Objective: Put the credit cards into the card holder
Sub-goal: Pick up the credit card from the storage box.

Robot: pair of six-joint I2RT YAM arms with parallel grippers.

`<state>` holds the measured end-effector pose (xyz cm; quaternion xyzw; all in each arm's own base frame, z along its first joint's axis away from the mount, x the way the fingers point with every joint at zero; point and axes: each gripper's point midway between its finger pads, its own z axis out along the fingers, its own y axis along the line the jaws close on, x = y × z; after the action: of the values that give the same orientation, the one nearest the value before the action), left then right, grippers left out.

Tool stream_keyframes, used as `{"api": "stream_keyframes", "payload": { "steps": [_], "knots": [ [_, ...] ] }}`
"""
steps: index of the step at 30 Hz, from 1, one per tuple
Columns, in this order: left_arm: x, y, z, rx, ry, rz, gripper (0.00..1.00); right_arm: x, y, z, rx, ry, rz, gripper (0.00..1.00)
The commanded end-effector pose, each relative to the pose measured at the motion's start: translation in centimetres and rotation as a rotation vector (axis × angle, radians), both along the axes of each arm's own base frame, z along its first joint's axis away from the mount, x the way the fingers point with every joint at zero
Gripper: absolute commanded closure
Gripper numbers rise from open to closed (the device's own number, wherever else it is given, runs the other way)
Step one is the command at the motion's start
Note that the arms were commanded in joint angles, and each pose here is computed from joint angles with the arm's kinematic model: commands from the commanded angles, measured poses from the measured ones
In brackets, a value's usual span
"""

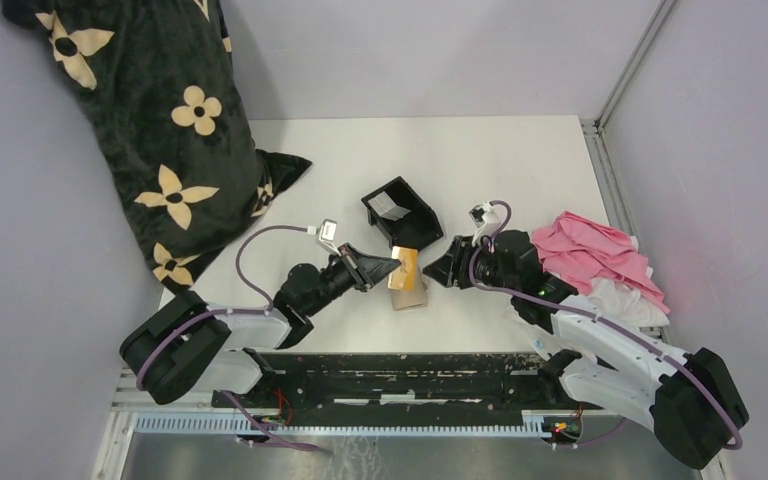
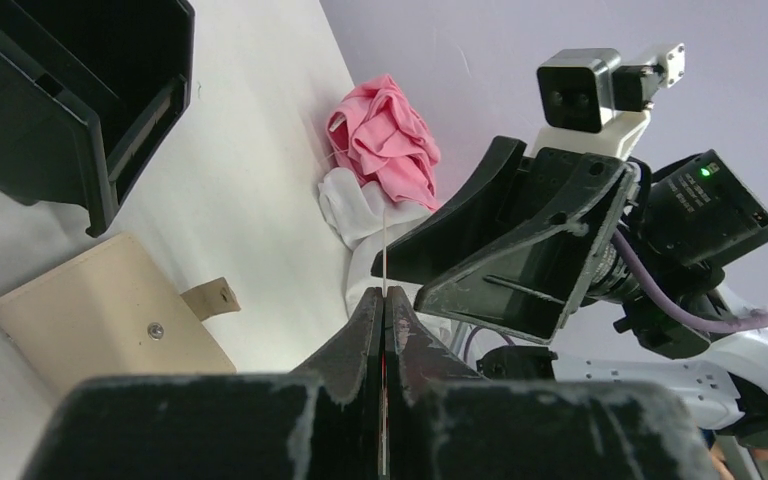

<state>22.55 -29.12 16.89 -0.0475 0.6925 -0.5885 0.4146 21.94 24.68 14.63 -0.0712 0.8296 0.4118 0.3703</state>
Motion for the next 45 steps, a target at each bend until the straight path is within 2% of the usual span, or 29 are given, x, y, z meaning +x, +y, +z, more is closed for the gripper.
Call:
{"api": "stream_keyframes", "payload": {
  "steps": [1,10,18,26,29,36,38,40,42,45],
  "knots": [
    [0.4,-0.1,2.0,-0.118,-0.005,0.021,0.97,1.1,1.8,4.1,0.151,-0.101,0.013,0.50],
    [0.9,-0.7,1.9,-0.141,0.009,0.015,0.97,1.2,2.3,3.1,0.179,-0.077,0.020,0.50],
    [1.1,-1.5,2.2,-0.215,0.032,-0.018,0.97,1.4,3.2,2.6,0.217,-0.062,0.043,0.51],
    [1.5,-2.4,2.4,-0.265,0.045,-0.048,0.97,1.4,3.9,2.2,0.247,-0.040,0.067,0.57],
    [1.4,-2.6,2.4,-0.275,0.049,-0.057,0.97,1.5,4.2,1.9,0.261,-0.027,0.069,0.65],
    [1.2,-2.1,1.8,-0.249,0.051,-0.047,0.97,1.5,4.1,2.2,0.267,-0.037,0.061,0.97],
    [1.2,-1.7,1.0,-0.220,0.064,-0.028,0.90,1.5,3.9,2.4,0.261,-0.043,0.059,0.99],
    [1.3,-1.0,0.2,-0.185,0.078,0.006,0.71,1.4,3.8,2.3,0.247,-0.041,0.060,0.99],
    [1.4,-0.2,-1.0,-0.134,0.091,0.044,0.57,1.3,3.7,2.0,0.227,-0.035,0.060,0.99],
    [1.6,0.9,-2.6,-0.037,0.095,0.100,0.52,1.3,3.2,1.0,0.168,-0.017,0.050,0.99]
  ]
}}
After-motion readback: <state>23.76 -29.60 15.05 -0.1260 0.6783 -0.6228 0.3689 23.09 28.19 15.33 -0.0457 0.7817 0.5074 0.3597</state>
